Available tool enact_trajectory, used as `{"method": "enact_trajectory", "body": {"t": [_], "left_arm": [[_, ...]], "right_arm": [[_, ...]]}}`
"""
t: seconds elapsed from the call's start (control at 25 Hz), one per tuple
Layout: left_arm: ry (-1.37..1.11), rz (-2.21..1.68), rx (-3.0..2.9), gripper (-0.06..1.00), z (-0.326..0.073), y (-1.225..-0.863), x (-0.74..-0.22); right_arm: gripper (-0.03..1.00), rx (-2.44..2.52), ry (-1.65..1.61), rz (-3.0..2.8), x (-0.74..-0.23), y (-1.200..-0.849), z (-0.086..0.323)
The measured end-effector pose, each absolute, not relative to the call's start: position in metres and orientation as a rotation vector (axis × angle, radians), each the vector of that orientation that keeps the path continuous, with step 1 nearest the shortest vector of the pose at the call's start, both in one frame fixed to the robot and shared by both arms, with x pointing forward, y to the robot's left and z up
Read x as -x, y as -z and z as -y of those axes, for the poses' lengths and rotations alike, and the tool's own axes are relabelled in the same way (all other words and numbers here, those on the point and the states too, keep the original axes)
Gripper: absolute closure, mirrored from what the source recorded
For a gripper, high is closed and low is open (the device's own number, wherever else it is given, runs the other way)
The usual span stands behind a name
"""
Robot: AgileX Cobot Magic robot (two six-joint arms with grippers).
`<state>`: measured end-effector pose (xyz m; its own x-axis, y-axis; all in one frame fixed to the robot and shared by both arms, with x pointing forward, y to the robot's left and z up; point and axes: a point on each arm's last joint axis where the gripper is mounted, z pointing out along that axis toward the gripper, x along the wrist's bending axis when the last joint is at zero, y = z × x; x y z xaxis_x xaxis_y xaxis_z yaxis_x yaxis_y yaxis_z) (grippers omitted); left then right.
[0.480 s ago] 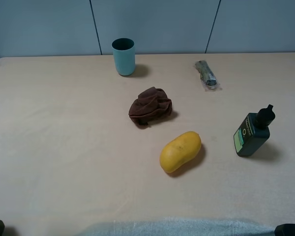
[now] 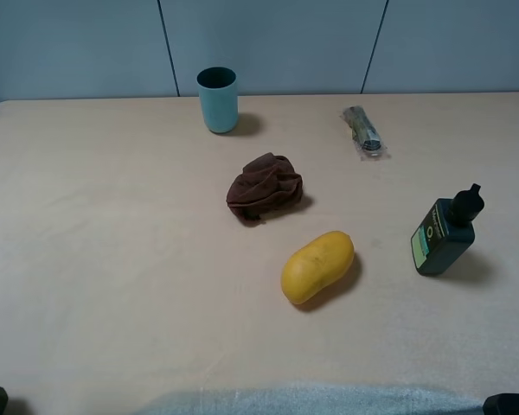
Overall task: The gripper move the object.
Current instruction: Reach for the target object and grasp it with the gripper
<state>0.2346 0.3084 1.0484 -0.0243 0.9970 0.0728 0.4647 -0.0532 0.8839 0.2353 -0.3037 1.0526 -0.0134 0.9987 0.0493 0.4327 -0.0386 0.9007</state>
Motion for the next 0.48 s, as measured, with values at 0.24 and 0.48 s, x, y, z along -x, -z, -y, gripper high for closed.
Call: {"method": "enact_trajectory", "body": {"t": [0.24,0.48], "left_arm": [[-1.021,-1.559,-1.59,0.02,-0.3084,-1.0484,-0.2346],[-1.021,-1.559,-1.59,0.02,-0.3084,-1.0484,-0.2346]], "right_arm": [[0.27,-1.556,-1.016,-1.529,-0.2353,-1.0526,0.3037],[0.27,-1.556,-1.016,-1.529,-0.2353,-1.0526,0.3037]]}}
